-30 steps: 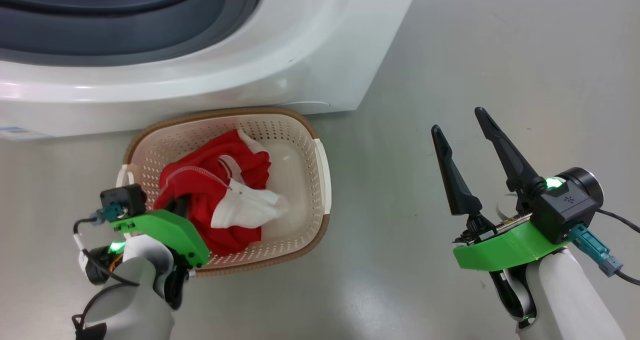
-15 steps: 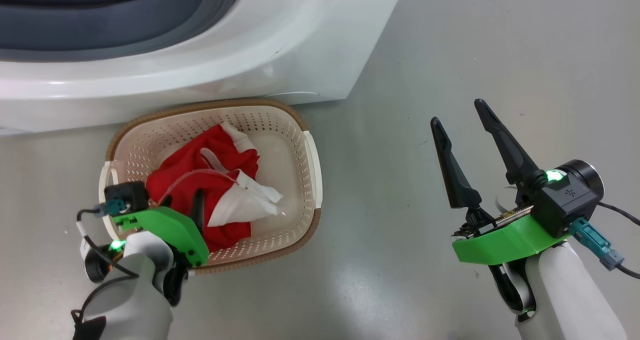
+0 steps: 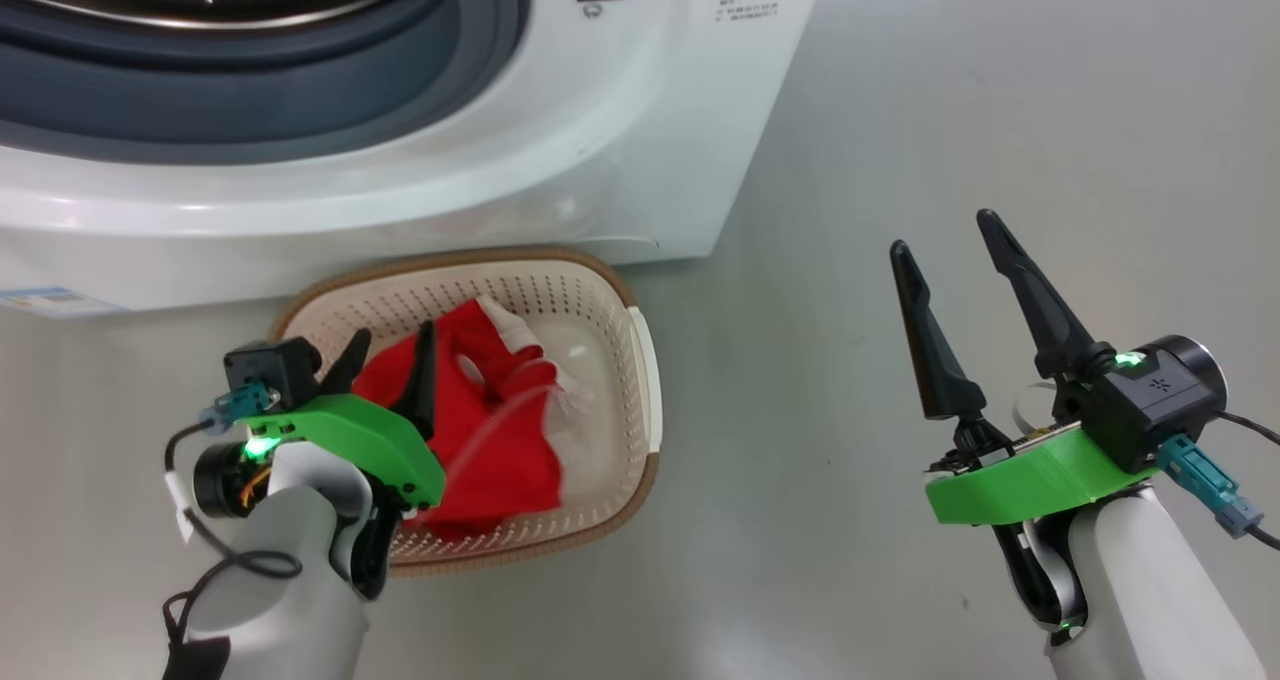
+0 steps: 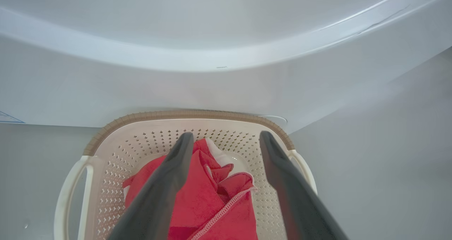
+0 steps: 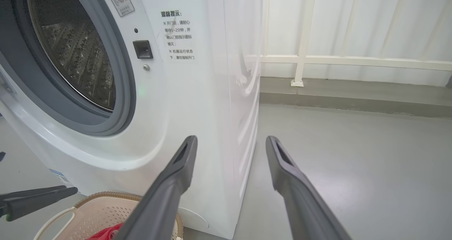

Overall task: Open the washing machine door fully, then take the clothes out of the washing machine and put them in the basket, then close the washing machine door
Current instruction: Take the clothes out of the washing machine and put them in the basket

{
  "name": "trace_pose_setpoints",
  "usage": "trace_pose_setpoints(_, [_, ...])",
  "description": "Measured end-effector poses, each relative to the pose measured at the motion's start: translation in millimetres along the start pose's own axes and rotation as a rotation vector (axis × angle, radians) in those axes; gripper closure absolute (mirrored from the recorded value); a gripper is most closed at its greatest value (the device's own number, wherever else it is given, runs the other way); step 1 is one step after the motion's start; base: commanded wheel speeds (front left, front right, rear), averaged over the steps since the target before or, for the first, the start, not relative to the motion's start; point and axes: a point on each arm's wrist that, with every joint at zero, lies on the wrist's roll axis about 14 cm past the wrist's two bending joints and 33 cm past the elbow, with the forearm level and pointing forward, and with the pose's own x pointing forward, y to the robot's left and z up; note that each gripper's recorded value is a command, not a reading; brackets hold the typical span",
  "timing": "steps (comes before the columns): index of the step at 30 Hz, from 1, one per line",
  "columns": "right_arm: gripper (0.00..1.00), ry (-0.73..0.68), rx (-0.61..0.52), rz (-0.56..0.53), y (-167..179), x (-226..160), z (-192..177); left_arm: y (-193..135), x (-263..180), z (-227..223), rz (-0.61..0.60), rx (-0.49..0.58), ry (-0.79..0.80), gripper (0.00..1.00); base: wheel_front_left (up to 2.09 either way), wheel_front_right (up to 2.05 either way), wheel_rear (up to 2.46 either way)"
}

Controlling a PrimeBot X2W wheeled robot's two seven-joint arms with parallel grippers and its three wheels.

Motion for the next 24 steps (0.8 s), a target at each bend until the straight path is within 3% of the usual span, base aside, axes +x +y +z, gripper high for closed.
trace_pose_setpoints(7, [0.0,-0.039,-0.003,-0.005,2.0,-9.5,18.9,-9.1,-28.5,63.4,-0.033,-0.042,-0.243,0.0,0.0,0.0,0.0])
trace_pose_setpoints(24, [0.0,-0.128,-0.017,-0.05,-5.6,-37.7,59.9,-25.6,-111.0,129.8,-0.055,0.051,-0.541,0.0,0.0,0.0,0.0])
